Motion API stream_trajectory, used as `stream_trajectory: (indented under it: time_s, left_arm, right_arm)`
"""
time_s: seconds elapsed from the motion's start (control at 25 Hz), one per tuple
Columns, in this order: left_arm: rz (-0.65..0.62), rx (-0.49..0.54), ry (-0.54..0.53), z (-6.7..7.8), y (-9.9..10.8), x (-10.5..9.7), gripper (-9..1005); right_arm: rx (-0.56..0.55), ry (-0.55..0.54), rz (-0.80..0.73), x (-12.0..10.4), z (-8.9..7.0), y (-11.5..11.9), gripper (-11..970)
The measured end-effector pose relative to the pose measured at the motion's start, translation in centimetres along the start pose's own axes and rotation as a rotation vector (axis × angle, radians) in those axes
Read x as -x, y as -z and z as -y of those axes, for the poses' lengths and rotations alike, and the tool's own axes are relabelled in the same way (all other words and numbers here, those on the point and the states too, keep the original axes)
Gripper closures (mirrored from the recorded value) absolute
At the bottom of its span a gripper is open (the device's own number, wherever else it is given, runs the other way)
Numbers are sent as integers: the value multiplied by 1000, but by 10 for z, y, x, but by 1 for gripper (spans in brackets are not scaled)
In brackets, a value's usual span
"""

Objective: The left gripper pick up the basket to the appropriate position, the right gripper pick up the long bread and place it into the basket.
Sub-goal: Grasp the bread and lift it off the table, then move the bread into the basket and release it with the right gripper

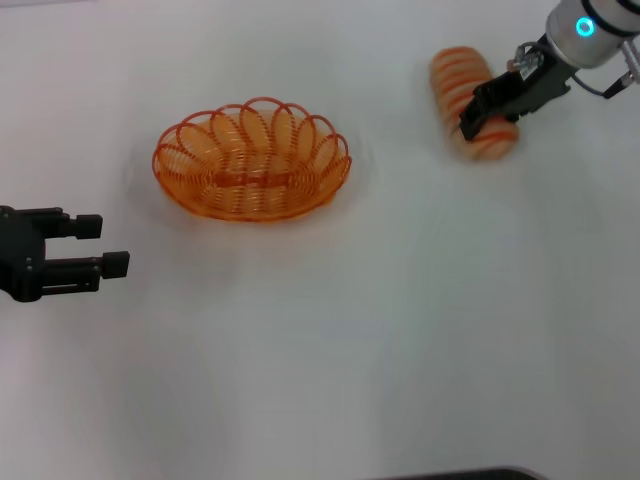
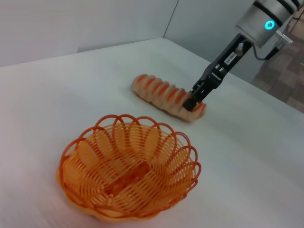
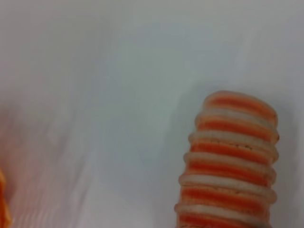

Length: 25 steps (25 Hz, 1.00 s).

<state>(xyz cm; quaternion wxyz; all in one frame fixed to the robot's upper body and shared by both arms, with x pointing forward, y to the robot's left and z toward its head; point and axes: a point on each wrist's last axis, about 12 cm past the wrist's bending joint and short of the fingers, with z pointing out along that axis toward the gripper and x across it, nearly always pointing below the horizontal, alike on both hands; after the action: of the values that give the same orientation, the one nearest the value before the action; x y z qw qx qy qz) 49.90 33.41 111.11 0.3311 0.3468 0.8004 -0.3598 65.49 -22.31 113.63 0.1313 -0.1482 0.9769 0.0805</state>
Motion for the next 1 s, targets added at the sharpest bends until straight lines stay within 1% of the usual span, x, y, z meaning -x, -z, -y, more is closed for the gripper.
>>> stream_trajectory:
  time_s: [0.2,0.32,0.44,0.48,0.6,0.64,0.76,0.84,1.0]
  left_arm:
    - [5,-2,12,-1,-4,-1,303]
    - [10,4,14,-2,-4,0,303]
    - [16,10,17,-3,-4,1,303]
    - [17,10,19,-4,-5,1,303]
    - [21,6,24,-4,-7,1,303]
    - [22,4,26,-4,-7,1,303]
    - [26,1,28,-4,-8,1,303]
    - [27,-1,29,-3,-9,0,303]
    - [30,-6,31,-2,-11,0,303]
  right_arm:
    - [-9,111,57,2,-2,18,414]
    - [-15,165,63,3,-1,22,441]
    - [-21,241,68,4,-1,23,470]
    - [-30,302,77,6,-3,24,480]
    - [-49,392,104,12,-5,25,502]
    - [-49,392,104,12,-5,25,509]
    - [-64,475,134,17,-8,25,529]
    - [-56,515,160,21,-13,27,541]
    - [-26,557,211,28,-21,33,566]
